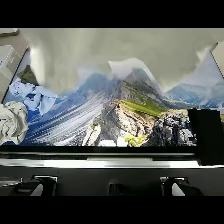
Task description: Fold the clothes and pants, and hang the long-sleeved shirts on hangers.
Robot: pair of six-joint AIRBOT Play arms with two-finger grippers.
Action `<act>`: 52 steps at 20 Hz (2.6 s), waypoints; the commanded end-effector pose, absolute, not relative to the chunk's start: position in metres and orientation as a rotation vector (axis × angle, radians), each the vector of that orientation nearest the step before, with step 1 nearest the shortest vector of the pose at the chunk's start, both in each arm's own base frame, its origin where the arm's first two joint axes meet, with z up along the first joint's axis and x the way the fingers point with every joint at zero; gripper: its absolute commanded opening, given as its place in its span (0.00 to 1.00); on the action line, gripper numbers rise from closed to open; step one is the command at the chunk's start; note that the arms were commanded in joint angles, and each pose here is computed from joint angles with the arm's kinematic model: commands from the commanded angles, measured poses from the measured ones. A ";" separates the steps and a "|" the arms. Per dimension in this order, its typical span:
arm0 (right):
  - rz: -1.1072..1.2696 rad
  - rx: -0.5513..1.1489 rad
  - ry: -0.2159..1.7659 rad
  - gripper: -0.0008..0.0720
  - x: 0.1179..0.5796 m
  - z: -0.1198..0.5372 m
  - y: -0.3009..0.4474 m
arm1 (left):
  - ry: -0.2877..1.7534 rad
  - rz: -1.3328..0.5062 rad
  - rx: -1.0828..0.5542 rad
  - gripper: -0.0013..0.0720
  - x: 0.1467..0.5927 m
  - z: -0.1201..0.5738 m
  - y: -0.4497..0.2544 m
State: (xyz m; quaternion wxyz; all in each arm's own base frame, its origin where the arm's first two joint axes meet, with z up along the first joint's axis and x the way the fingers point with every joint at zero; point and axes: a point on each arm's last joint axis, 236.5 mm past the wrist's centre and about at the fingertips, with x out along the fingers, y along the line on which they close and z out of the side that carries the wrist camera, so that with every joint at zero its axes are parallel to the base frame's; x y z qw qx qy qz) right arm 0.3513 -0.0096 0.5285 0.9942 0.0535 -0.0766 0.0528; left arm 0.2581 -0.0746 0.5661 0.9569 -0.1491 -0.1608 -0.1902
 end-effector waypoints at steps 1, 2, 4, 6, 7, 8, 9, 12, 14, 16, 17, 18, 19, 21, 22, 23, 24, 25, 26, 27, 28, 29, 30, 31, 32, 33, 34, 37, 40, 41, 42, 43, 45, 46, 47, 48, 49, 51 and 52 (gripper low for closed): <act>0.046 0.119 -0.454 0.06 0.292 0.605 -0.018 | -0.463 -0.400 -0.353 0.05 0.221 0.601 -0.068; 0.045 0.136 -0.465 0.06 0.293 0.607 -0.020 | -0.439 -0.399 -0.348 0.05 0.228 0.595 -0.070; 0.047 0.150 -0.418 0.06 0.312 0.594 -0.023 | -0.351 -0.383 -0.323 0.05 0.254 0.572 -0.072; 0.061 0.179 -0.270 0.06 0.355 0.554 -0.027 | -0.199 -0.334 -0.263 0.05 0.296 0.529 -0.069; 0.076 0.191 -0.142 0.06 0.383 0.518 -0.027 | -0.122 -0.313 -0.243 0.05 0.317 0.505 -0.068; 0.095 0.201 0.005 0.06 0.408 0.476 -0.025 | -0.050 -0.290 -0.232 0.05 0.341 0.478 -0.065; 0.118 0.227 0.188 0.06 0.432 0.422 -0.023 | 0.019 -0.265 -0.226 0.05 0.367 0.449 -0.061; 0.151 0.376 0.716 0.06 0.477 0.247 -0.021 | 0.272 -0.200 -0.223 0.05 0.446 0.332 -0.051; 0.123 0.530 0.996 0.06 0.493 0.137 -0.021 | 0.405 -0.169 -0.234 0.05 0.497 0.251 -0.047; 0.118 0.691 1.163 0.06 0.501 0.063 -0.009 | 0.514 -0.158 -0.278 0.05 0.533 0.185 -0.049; 0.137 0.768 1.227 0.06 0.504 0.036 0.000 | 0.577 -0.161 -0.322 0.05 0.542 0.153 -0.055; 0.158 0.845 1.270 0.06 0.508 0.016 0.010 | 0.645 -0.171 -0.374 0.05 0.545 0.126 -0.062; 0.183 0.904 1.298 0.06 0.511 0.004 0.021 | 0.727 -0.191 -0.427 0.05 0.543 0.099 -0.074; 0.195 0.922 1.339 0.06 0.513 -0.017 0.033 | 0.900 -0.249 -0.479 0.05 0.527 0.054 -0.102; 0.208 0.900 1.353 0.06 0.512 -0.023 0.039 | 0.984 -0.275 -0.477 0.05 0.515 0.036 -0.113; 0.231 0.873 1.356 0.06 0.511 -0.025 0.044 | 1.064 -0.300 -0.471 0.05 0.501 0.021 -0.122; 0.253 0.851 1.353 0.06 0.510 -0.022 0.044 | 1.123 -0.317 -0.467 0.06 0.489 0.014 -0.126; 0.273 0.822 1.353 0.06 0.507 -0.016 0.038 | 1.173 -0.329 -0.465 0.16 0.478 0.011 -0.125; 0.277 0.777 1.357 0.06 0.502 -0.008 0.022 | 1.234 -0.338 -0.467 0.51 0.463 0.010 -0.120; 0.245 0.736 1.386 0.11 0.490 -0.002 -0.003 | 1.311 -0.343 -0.472 0.87 0.444 0.009 -0.110; 0.195 0.703 1.422 0.34 0.474 0.002 -0.030 | 1.415 -0.346 -0.477 0.92 0.420 0.005 -0.097; 0.138 0.680 1.482 0.65 0.451 0.003 -0.057 | 1.521 -0.349 -0.491 0.92 0.394 0.001 -0.087; 0.069 0.665 1.563 0.72 0.425 0.001 -0.080 | 1.613 -0.338 -0.519 0.92 0.371 -0.005 -0.081; 0.023 0.657 1.645 0.72 0.399 -0.001 -0.094 | 1.676 -0.328 -0.545 0.92 0.351 -0.015 -0.079; -0.006 0.672 1.678 0.72 0.383 -0.004 -0.101 | 1.708 -0.312 -0.562 0.92 0.335 -0.028 -0.081; -0.024 0.696 1.673 0.81 0.374 -0.008 -0.102 | 1.729 -0.293 -0.582 0.92 0.317 -0.046 -0.088; -0.023 0.701 1.676 0.92 0.364 -0.013 -0.100 | 1.736 -0.300 -0.605 0.92 0.299 -0.063 -0.101; -0.033 0.702 1.732 0.98 0.335 -0.028 -0.092 | 1.731 -0.437 -0.721 0.81 0.256 -0.092 -0.159; -0.108 0.643 1.783 0.96 0.310 -0.038 -0.103 | 1.712 -0.501 -0.764 0.81 0.235 -0.105 -0.198; -0.128 0.626 1.786 0.96 0.305 -0.041 -0.105 | 1.709 -0.504 -0.759 0.81 0.232 -0.108 -0.206; -0.143 0.615 1.787 0.96 0.301 -0.043 -0.107 | 1.706 -0.507 -0.736 0.81 0.229 -0.111 -0.212; -0.154 0.606 1.788 0.96 0.297 -0.046 -0.108 | 1.701 -0.505 -0.724 0.79 0.229 -0.113 -0.216; -0.155 0.613 1.800 0.96 0.290 -0.051 -0.104 | 1.691 -0.479 -0.739 0.68 0.232 -0.116 -0.224; -0.152 0.620 1.817 0.96 0.285 -0.055 -0.101 | 1.692 -0.463 -0.745 0.59 0.232 -0.117 -0.227; -0.149 0.627 1.836 0.96 0.278 -0.060 -0.098 | 1.693 -0.461 -0.742 0.32 0.232 -0.117 -0.228; -0.144 0.632 1.855 0.96 0.271 -0.065 -0.094 | 1.688 -0.467 -0.732 0.04 0.232 -0.118 -0.228; -0.139 0.640 1.873 0.96 0.265 -0.072 -0.090 | 1.681 -0.471 -0.730 0.05 0.233 -0.118 -0.226; -0.088 0.673 1.889 0.93 0.257 -0.083 -0.075 | 1.662 -0.464 -0.745 0.05 0.240 -0.115 -0.219; -0.053 0.690 1.885 0.93 0.255 -0.089 -0.067 | 1.649 -0.455 -0.748 0.05 0.244 -0.113 -0.213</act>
